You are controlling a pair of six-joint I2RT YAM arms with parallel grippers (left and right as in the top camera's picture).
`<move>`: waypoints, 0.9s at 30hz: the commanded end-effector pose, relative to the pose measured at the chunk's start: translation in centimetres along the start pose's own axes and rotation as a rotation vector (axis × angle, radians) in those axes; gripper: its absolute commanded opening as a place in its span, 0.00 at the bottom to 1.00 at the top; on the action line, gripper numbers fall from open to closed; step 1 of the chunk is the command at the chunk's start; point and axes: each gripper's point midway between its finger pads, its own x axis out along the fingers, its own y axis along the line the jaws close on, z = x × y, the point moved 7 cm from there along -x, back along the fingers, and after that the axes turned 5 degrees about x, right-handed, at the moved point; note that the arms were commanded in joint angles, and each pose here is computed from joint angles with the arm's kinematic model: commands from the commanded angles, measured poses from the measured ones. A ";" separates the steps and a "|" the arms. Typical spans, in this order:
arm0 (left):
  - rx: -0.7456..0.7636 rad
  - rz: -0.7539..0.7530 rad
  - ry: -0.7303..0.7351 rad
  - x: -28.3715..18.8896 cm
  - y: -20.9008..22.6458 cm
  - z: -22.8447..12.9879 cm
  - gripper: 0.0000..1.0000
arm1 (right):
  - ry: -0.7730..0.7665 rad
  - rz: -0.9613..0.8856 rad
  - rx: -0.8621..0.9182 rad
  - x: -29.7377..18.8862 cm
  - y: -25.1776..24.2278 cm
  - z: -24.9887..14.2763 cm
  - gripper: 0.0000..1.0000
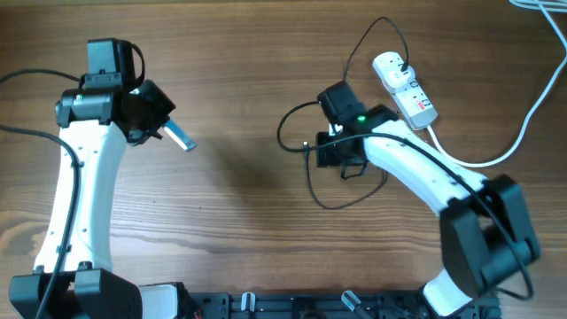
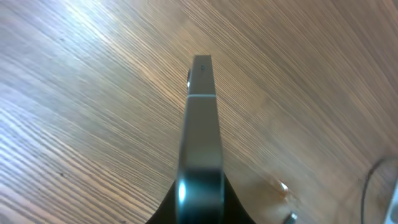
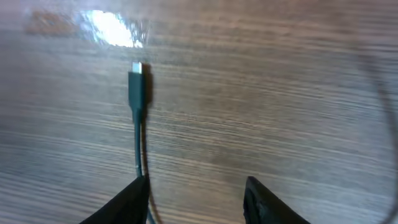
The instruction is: Plug charger to phone and switch on socket
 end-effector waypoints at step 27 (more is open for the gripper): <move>-0.040 0.009 -0.043 -0.8 0.1 0.7 0.04 | -0.067 -0.162 0.009 6.9 2.8 -1.0 0.31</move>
